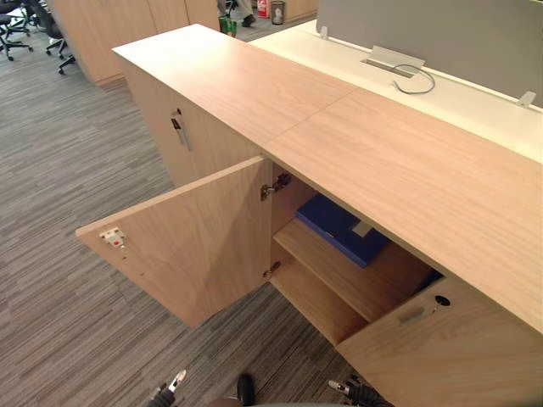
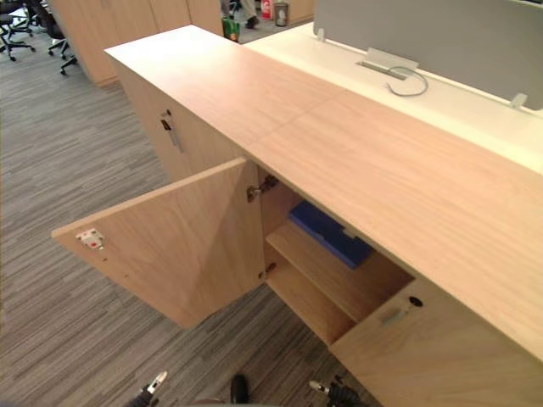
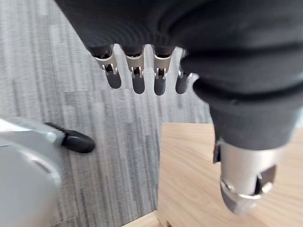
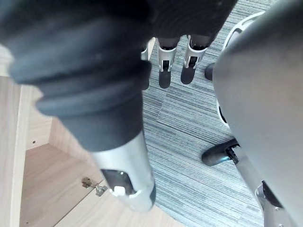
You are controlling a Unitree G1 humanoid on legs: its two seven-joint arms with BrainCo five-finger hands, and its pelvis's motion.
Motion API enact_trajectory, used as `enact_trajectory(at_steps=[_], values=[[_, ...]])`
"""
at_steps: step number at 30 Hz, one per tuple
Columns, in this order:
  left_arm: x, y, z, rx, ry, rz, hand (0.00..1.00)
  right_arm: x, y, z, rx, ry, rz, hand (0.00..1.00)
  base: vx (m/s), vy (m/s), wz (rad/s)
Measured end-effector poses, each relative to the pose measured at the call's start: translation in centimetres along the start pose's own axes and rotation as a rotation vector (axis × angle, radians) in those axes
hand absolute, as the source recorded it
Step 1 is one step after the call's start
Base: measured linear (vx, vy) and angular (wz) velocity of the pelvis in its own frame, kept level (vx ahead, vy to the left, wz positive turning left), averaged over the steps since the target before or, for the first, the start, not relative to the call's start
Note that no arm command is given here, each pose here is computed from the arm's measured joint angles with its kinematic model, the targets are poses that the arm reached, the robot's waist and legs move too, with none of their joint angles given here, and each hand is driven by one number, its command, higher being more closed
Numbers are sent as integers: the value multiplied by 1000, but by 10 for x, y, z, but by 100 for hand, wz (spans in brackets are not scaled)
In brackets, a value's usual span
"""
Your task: Walk over to the cabinet, pick up the folder, carry it to the office cabinet, place the folder inside the office cabinet, then close the office cabinet door
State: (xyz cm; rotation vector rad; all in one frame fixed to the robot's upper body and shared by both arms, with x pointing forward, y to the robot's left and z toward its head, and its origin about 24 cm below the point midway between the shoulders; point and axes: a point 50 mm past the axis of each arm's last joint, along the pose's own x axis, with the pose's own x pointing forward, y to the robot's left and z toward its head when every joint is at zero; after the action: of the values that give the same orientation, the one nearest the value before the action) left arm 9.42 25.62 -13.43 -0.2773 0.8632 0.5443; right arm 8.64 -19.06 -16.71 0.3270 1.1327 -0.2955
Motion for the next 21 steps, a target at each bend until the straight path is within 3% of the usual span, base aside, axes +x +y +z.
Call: enact_trajectory(at_steps=[5, 10, 15, 21], values=[[6, 42, 96, 51, -264, 123, 0, -3, -5, -6, 1, 11, 4, 0, 25, -25, -10], [-2, 81, 184, 334, -387, 297, 0, -3, -6, -9, -15, 25, 22, 0, 39, -7, -11], [-5, 61, 239, 590, -461, 310, 0, -4, -7, -10, -18, 29, 40, 0, 16, -7, -9], [6, 49, 236, 657, -399, 280, 0, -6, -15, -14, -8, 37, 32, 0, -49, -23, -13]])
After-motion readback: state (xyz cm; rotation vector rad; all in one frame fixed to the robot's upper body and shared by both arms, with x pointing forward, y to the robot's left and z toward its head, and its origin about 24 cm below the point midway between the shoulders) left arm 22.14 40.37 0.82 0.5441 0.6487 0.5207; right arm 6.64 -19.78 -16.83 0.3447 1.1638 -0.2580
